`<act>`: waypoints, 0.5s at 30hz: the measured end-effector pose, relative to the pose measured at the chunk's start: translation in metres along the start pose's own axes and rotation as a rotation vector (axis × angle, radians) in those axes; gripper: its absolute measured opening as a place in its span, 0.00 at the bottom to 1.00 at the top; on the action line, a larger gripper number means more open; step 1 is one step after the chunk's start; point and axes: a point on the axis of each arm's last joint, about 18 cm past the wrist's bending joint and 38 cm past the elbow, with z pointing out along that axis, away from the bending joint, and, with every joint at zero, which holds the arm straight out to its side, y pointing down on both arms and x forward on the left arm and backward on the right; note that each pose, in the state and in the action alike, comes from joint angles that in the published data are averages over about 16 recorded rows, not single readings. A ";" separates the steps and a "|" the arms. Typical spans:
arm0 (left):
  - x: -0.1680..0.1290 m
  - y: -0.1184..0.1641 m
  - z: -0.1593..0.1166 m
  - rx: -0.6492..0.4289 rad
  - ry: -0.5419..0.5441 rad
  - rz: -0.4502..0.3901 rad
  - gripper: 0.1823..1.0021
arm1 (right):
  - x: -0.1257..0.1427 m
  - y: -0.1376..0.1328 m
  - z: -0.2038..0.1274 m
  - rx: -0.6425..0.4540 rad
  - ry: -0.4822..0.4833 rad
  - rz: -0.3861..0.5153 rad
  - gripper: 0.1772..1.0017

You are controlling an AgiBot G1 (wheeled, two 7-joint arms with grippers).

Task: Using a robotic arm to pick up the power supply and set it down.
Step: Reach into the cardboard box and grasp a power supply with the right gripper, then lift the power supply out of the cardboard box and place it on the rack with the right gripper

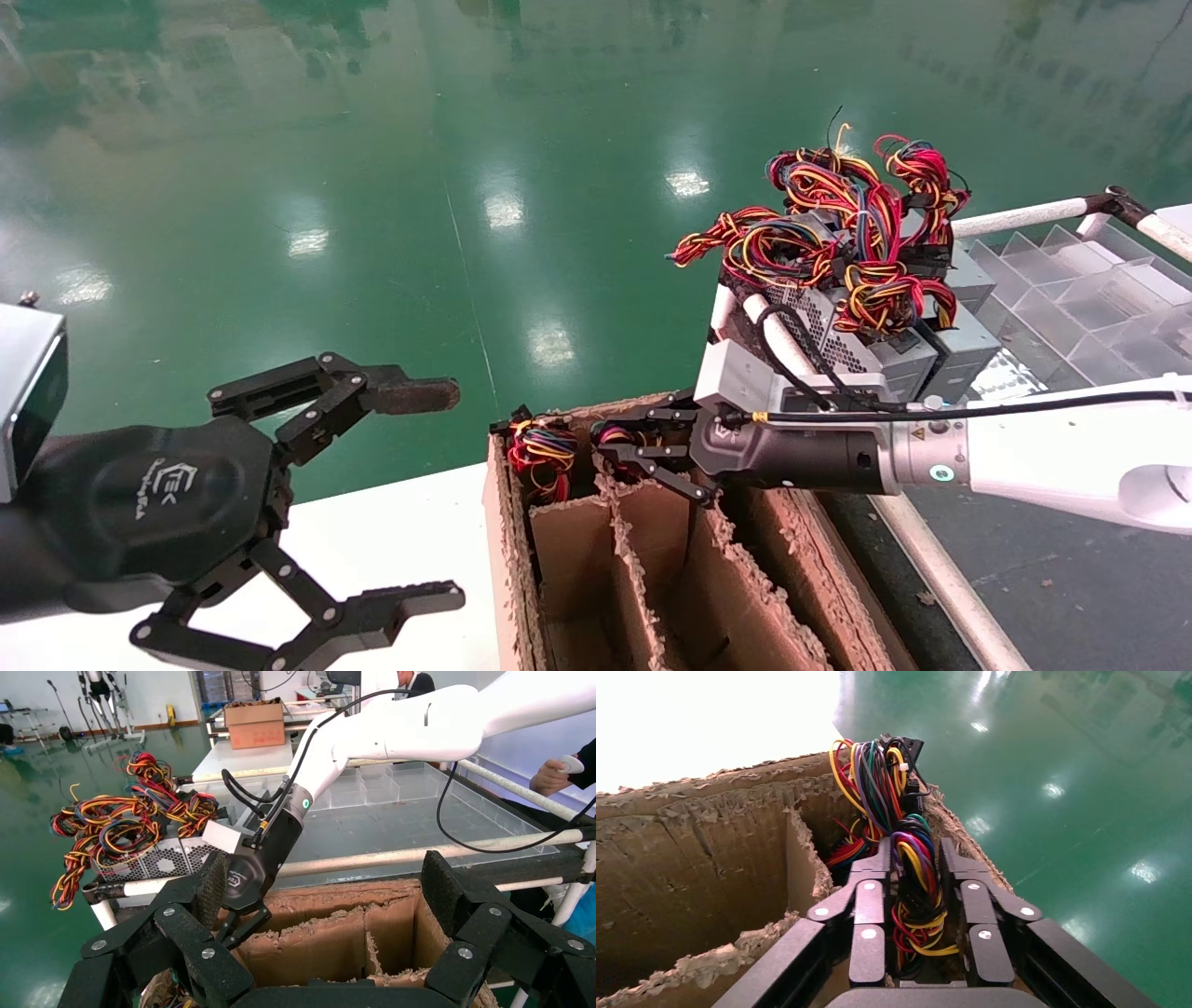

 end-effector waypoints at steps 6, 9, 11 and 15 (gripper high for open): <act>0.000 0.000 0.000 0.000 0.000 0.000 1.00 | 0.001 0.001 0.003 -0.002 0.002 -0.005 0.17; 0.000 0.000 0.000 0.000 0.000 0.000 1.00 | 0.002 0.001 0.004 0.000 0.002 -0.005 0.13; 0.000 0.000 0.000 0.000 0.000 0.000 1.00 | 0.002 0.000 0.004 0.003 0.002 -0.005 0.12; 0.000 0.000 0.000 0.000 0.000 0.000 1.00 | 0.005 -0.003 0.002 0.016 0.009 -0.005 0.09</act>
